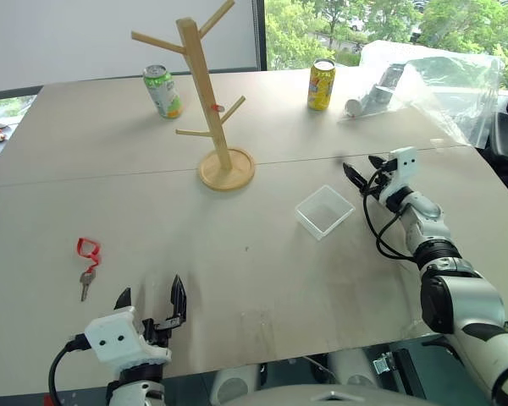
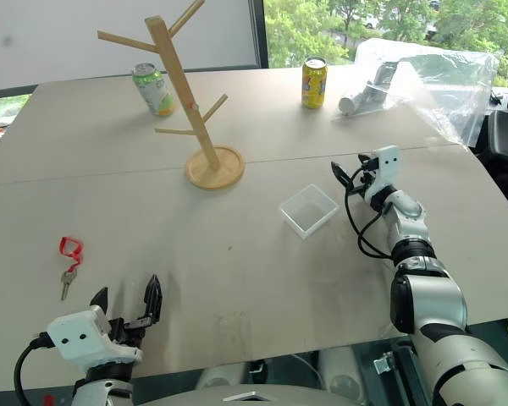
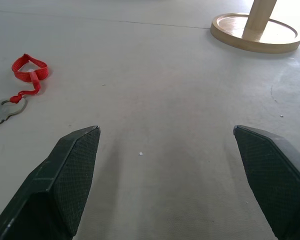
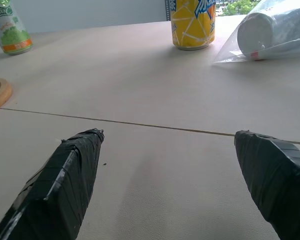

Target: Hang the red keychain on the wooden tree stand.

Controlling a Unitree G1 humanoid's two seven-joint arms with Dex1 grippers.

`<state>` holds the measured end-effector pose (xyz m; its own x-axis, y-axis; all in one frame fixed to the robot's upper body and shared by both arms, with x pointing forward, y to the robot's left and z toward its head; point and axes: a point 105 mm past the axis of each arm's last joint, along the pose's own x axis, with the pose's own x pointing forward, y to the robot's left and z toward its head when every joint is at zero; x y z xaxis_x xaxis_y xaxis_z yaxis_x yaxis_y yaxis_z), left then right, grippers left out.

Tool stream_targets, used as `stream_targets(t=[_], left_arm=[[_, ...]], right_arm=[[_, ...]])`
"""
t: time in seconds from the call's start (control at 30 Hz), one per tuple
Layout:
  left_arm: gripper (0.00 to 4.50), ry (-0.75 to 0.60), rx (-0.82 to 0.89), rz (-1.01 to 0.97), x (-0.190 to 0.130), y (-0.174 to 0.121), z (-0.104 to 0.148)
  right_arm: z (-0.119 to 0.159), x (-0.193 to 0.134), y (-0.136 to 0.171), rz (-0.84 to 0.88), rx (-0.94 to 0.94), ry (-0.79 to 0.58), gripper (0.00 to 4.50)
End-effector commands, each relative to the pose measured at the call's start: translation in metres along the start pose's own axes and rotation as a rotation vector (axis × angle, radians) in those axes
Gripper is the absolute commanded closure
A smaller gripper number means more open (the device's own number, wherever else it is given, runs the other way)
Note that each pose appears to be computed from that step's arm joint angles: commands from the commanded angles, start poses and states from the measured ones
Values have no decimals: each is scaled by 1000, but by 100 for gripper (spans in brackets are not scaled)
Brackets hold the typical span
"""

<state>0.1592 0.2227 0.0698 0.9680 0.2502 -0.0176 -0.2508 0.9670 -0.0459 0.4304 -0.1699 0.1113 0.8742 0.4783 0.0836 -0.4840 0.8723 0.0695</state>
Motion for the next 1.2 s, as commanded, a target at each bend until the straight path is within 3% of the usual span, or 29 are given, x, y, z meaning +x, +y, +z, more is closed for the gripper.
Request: stream_targets(t=[0.03, 0.8, 0.9, 1.03, 1.2], left_arm=[[7, -57, 6, -8, -1, -2, 14], [7, -129, 2, -129, 9, -14, 28], [7, -163, 11, -307, 12, -40, 36], [7, -168, 84, -561, 7, -70, 28], [7, -160, 159, -827, 14, -90, 17]], right_arm=[[19, 5, 0, 14, -33, -56, 0], [27, 5, -3, 30, -41, -55, 0], [38, 9, -3, 94, -108, 42, 0], [55, 10, -4, 164, -226, 232, 0], [75, 0, 35, 235, -166, 471, 0]])
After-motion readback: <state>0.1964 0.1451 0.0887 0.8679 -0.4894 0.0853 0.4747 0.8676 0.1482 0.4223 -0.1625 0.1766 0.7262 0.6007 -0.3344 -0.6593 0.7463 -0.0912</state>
